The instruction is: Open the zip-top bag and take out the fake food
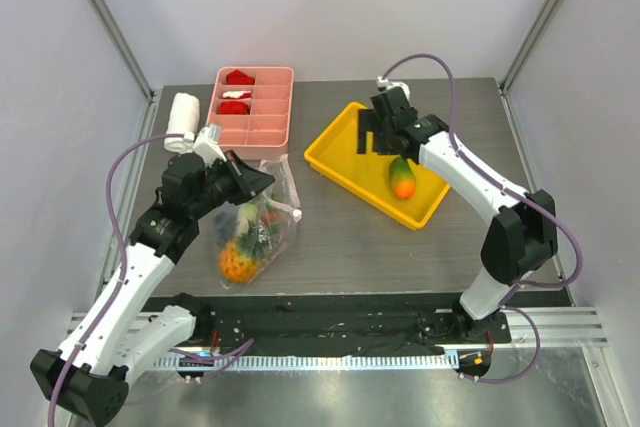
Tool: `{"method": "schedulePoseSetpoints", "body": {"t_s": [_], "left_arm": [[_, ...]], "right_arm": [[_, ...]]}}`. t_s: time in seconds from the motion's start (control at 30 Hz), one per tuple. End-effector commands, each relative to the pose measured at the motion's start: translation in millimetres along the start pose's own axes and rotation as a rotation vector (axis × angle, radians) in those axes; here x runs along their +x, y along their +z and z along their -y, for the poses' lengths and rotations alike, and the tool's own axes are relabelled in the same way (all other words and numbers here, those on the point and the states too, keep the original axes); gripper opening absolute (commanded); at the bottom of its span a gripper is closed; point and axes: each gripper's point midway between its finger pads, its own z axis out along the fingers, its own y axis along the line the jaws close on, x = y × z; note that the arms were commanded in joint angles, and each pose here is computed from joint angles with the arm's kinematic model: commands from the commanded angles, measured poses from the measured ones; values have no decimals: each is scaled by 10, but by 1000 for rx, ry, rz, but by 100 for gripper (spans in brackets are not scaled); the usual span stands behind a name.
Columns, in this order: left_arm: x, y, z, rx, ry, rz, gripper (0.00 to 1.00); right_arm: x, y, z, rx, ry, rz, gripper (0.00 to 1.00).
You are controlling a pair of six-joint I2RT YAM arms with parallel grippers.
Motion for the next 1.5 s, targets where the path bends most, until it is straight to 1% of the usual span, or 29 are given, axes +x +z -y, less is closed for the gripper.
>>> {"method": "schedulePoseSetpoints", "body": {"t_s": [0.0,0.03,0.07,0.1,0.13,0.17,0.2,0.23,0.27,0.4,0.43,0.47,0.57,0.7,0.8,0.83,0.93,1.03,1.07,1.17,1.3,1.37,1.47], "left_arm": [[-87,-96,229,106,10,48,0],[-87,-102,229,108,8,49,0],[-83,-106,224,105,6,48,0],[-89,-125,241,110,4,53,0],[-107,-132,245,110,1,61,0],[-107,-132,246,110,-1,63,0],[-105,-134,254,113,-5,62,0],[-108,-134,267,118,-4,60,0],[-101,-132,259,116,-5,58,0],[-90,-146,257,122,-10,63,0],[-89,-156,255,123,-14,66,0],[-85,-155,255,124,-15,67,0],[-93,-162,262,126,-16,69,0],[-93,-193,290,137,-10,71,0],[-63,-202,253,127,-11,68,0],[-55,-212,237,120,-10,67,0],[-71,-225,237,118,-5,77,0],[-76,-213,333,156,-12,55,0],[-79,-208,371,171,-13,51,0],[-85,-199,404,188,-25,49,0],[-77,-199,405,191,-30,48,0],[-64,-197,411,195,-36,40,0],[-40,-174,395,196,-49,34,0]], "right_arm": [[-328,-1193,-1260,-487,-7,126,84],[-318,-1437,-1587,-664,4,112,77],[-272,-1536,-1743,-722,8,94,54],[-299,-1687,-1889,-765,7,102,46],[-166,-1812,-2063,-794,-21,79,39],[-109,-1832,-2165,-789,-37,78,34],[-101,-1912,-2252,-804,-53,87,33],[26,-1983,-2374,-823,-86,72,32],[83,-1990,-2422,-823,-101,64,27],[335,-1809,-2568,-777,-161,10,21],[377,-1796,-2608,-781,-166,3,20],[465,-1823,-2674,-795,-177,-12,18],[612,-1764,-2775,-811,-178,-43,17],[809,-1580,-2736,-772,-184,-73,17],[857,-1509,-2626,-734,-193,-64,17],[821,-1492,-2589,-716,-190,-39,17],[776,-1566,-2546,-728,-192,-10,19],[826,-1648,-2662,-806,-204,-33,25],[843,-1668,-2703,-827,-210,-35,30],[874,-1717,-2819,-879,-232,-13,38],[906,-1555,-2818,-841,-256,8,42],[915,-1462,-2809,-815,-271,22,49],[1039,-1328,-2813,-818,-301,18,53]]}}
